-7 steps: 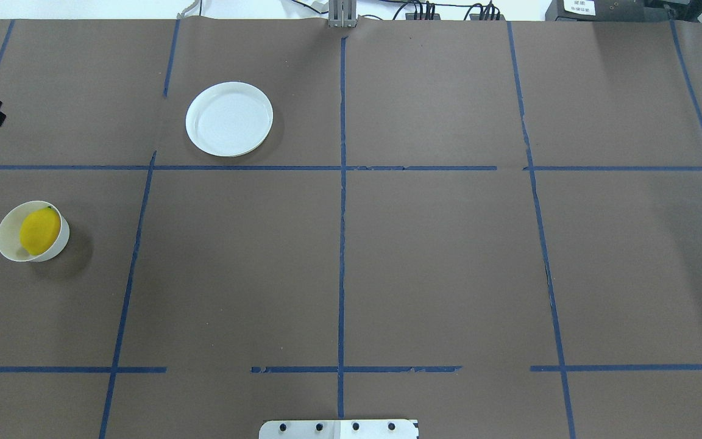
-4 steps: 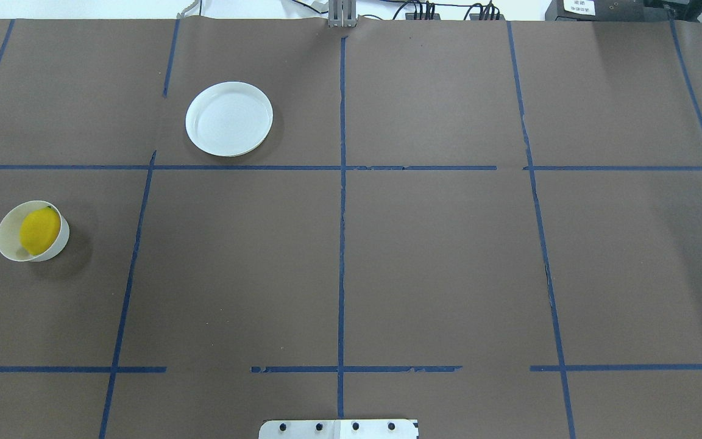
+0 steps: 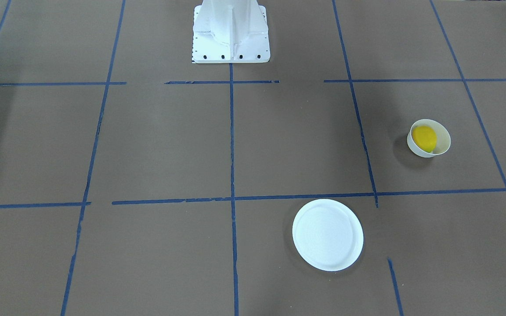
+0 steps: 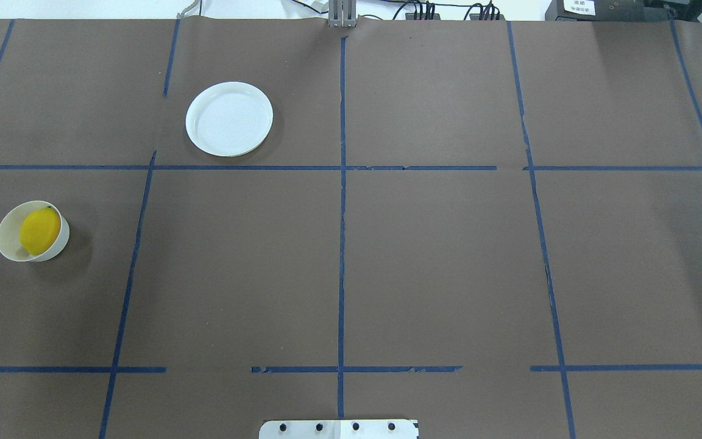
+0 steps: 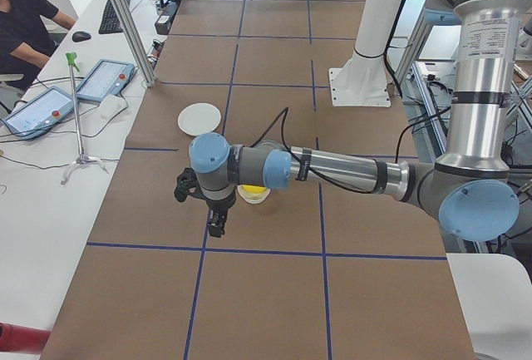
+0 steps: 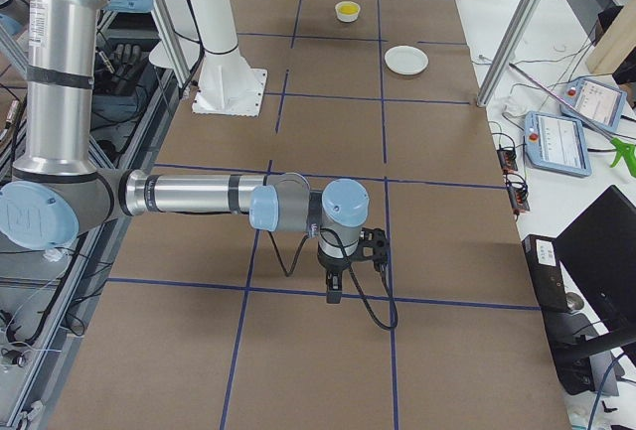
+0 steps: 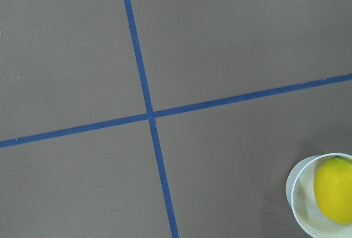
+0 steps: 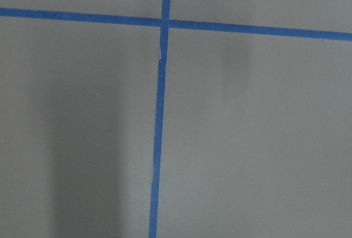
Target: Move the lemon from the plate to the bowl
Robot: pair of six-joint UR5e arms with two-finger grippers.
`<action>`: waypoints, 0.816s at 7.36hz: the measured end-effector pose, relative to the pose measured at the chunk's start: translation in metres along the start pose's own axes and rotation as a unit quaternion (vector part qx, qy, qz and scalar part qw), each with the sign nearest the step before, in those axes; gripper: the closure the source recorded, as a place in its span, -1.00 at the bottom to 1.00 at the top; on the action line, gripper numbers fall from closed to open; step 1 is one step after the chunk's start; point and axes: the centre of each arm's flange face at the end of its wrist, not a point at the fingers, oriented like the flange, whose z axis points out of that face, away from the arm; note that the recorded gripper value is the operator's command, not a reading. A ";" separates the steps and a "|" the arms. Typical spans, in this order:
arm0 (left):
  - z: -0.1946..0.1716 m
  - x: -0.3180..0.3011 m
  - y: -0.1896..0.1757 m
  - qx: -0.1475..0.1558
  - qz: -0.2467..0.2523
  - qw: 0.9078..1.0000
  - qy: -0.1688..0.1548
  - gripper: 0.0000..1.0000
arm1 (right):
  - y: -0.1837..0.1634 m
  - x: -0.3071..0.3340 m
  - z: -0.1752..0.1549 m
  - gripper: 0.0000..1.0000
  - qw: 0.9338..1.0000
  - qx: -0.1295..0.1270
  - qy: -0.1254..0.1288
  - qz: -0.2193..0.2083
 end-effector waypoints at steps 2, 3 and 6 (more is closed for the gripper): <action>0.008 -0.026 0.019 -0.008 -0.026 1.000 0.001 -1.00 | 0.000 0.000 0.000 -1.00 1.000 0.000 0.000 0.000; 0.009 -0.035 0.025 -0.009 -0.035 0.999 0.001 -1.00 | 0.000 0.000 0.000 -1.00 1.000 0.000 0.000 0.000; 0.016 -0.046 0.040 -0.012 -0.045 0.999 0.000 -1.00 | 0.000 0.000 0.000 -1.00 1.000 0.000 0.000 0.000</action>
